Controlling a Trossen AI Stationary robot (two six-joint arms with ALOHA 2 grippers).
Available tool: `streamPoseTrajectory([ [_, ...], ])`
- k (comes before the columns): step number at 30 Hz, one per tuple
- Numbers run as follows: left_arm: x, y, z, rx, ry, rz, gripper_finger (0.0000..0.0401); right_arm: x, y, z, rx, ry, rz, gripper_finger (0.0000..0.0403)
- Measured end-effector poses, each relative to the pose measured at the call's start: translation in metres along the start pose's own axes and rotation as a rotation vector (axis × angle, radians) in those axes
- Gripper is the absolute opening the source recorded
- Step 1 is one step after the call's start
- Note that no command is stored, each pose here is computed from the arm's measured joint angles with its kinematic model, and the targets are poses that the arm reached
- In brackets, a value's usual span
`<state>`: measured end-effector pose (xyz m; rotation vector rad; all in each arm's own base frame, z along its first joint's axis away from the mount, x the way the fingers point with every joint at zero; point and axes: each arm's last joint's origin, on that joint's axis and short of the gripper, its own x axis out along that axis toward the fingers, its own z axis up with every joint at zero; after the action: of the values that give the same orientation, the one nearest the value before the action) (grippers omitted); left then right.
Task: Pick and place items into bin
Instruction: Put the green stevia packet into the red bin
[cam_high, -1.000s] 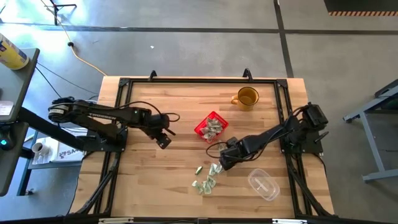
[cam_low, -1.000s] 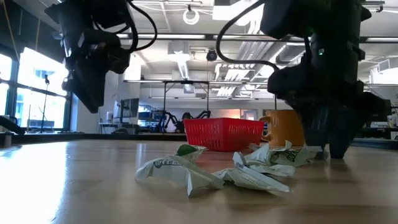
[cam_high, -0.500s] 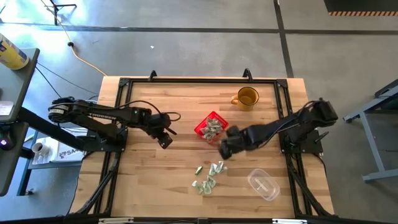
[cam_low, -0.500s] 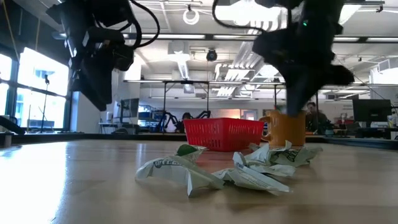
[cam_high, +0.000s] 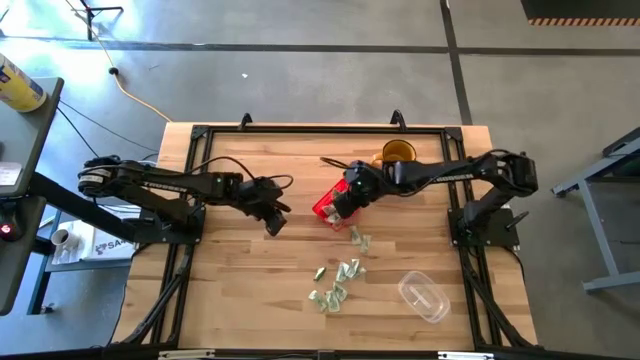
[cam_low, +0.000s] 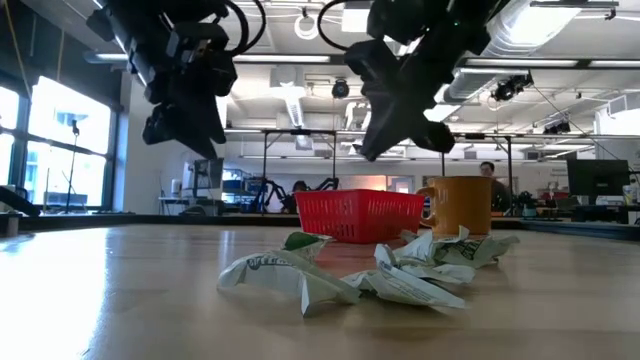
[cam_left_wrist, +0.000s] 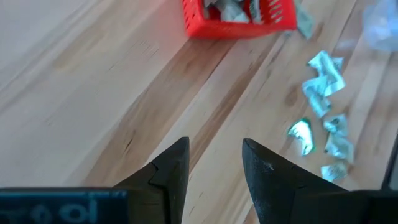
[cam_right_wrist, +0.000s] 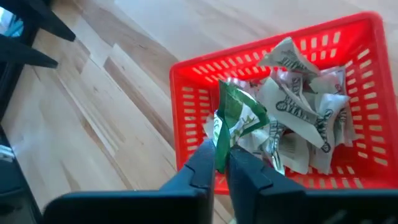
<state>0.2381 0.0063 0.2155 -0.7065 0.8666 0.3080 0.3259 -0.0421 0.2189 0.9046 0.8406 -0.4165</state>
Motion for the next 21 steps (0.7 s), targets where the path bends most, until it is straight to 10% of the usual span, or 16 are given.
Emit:
streamPoseTrajectory([
  [12,0.035,-0.006,0.004,-0.069,0.067,-0.105,0.0207,-0.006,0.011,-0.014,0.001,0.001,-0.057,0.0262],
  [21,0.064,-0.024,0.000,-0.027,0.137,-0.170,0.0210,-0.046,0.040,-0.069,0.035,0.039,-0.428,0.0291],
])
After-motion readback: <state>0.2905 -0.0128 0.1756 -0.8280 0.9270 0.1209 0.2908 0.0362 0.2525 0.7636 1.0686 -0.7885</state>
